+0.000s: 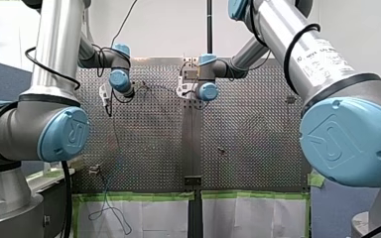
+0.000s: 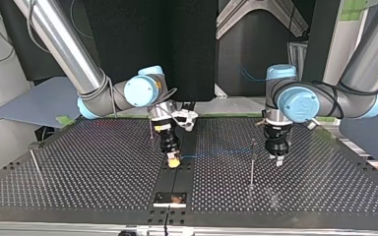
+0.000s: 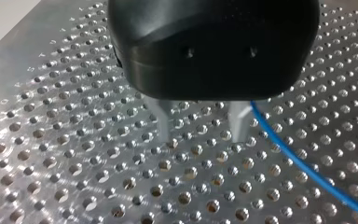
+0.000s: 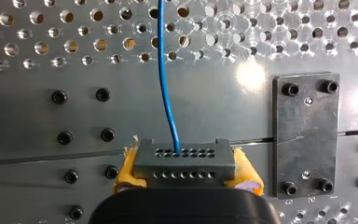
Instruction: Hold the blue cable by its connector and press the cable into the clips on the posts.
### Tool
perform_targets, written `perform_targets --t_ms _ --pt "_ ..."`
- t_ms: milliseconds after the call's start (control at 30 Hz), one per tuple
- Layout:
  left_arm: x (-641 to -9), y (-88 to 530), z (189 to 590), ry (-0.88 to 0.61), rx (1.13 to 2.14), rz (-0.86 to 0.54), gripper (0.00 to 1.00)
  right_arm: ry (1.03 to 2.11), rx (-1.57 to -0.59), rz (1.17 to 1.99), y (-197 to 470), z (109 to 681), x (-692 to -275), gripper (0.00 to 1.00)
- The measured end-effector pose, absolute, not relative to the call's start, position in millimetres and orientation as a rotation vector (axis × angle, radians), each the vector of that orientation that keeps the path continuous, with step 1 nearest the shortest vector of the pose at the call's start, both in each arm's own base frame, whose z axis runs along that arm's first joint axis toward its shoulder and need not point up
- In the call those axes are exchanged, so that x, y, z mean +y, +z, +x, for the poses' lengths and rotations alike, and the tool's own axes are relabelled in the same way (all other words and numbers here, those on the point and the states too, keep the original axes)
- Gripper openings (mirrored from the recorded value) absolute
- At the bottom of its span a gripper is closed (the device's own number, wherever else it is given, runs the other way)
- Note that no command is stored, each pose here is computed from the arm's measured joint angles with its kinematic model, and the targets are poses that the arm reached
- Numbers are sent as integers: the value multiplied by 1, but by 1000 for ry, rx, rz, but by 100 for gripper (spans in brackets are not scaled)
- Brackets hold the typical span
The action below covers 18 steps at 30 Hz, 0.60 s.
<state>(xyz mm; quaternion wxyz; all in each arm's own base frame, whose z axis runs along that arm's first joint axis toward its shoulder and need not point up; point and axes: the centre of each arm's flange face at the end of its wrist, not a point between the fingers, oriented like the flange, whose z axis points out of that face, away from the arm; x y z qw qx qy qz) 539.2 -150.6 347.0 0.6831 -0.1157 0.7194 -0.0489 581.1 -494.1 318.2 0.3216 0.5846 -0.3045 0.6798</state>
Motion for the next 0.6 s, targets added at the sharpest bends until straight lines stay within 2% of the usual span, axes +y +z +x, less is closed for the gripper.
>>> perform_targets --t_ms 367,600 --pt "-151 345 528 -111 1688 -272 100 1781 -802 1532 318 579 -497 0" --pt "-154 373 513 -142 1652 -282 100 1777 -804 1531 318 577 -499 0"
